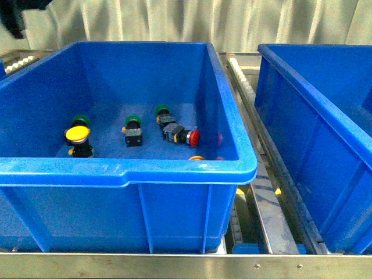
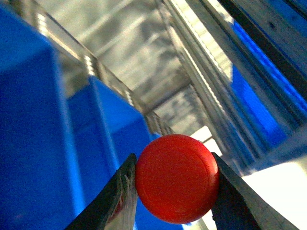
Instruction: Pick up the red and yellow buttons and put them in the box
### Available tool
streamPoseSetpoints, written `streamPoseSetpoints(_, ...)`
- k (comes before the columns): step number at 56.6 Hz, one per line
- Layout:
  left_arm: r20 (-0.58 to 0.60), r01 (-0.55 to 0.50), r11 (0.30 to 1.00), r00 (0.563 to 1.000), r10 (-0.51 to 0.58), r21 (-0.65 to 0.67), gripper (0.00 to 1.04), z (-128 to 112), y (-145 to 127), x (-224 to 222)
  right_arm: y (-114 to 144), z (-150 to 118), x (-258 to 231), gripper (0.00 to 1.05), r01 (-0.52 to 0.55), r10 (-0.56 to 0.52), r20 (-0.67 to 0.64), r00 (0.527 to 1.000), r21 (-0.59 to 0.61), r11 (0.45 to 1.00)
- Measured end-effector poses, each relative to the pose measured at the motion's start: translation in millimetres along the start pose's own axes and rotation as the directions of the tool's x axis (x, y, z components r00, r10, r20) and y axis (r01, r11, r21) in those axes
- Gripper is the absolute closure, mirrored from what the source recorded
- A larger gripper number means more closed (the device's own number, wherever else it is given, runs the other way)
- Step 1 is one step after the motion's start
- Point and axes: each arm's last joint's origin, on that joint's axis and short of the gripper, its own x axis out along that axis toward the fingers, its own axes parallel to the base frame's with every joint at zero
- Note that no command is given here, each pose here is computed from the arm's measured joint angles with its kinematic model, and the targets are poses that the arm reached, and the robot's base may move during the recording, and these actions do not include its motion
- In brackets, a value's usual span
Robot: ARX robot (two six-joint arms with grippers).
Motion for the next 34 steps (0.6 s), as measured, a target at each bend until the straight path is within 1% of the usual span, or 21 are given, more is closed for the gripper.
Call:
streamPoseSetpoints(4, -0.059, 0.063, 0.998, 0.996, -0.064, -0.025, 0.71, -7.7, -6.5, 10.7, 0.0, 0.0, 0.0, 0.06, 0.0, 0.0, 0.0, 1.0, 0.0, 1.0)
streamPoseSetpoints(6, -0.108, 0.09, 0.995, 0.99, -0.094, -0.046, 0.71, -15.2, -8.2, 19.0, 0.0, 0.0, 0.0, 0.06, 0.0, 0.0, 0.0, 1.0, 0.0, 1.0)
streamPoseSetpoints(10, -0.197, 0.111, 0.99, 0.972, -0.126, -0.086, 0.71, -33.4, -4.9, 31.7, 0.0, -0.1, 0.0, 0.06, 0.0, 0.0, 0.0, 1.0, 0.0, 1.0)
streamPoseSetpoints(14, -0.245, 0.118, 0.988, 0.959, -0.14, -0.102, 0.71, -43.8, -0.9, 37.8, 0.0, 0.0, 0.0, 0.06, 0.0, 0.0, 0.0, 1.0, 0.0, 1.0)
streamPoseSetpoints(21, -0.277, 0.132, 0.986, 0.948, -0.157, -0.104, 0.71, -49.1, 0.6, 41.5, 0.0, 0.0, 0.0, 0.06, 0.0, 0.0, 0.0, 1.0, 0.0, 1.0)
streamPoseSetpoints(34, -0.3, 0.144, 0.984, 0.939, -0.168, -0.1, 0.71, -57.7, 2.5, 45.7, 0.0, 0.0, 0.0, 0.06, 0.0, 0.0, 0.0, 1.0, 0.0, 1.0)
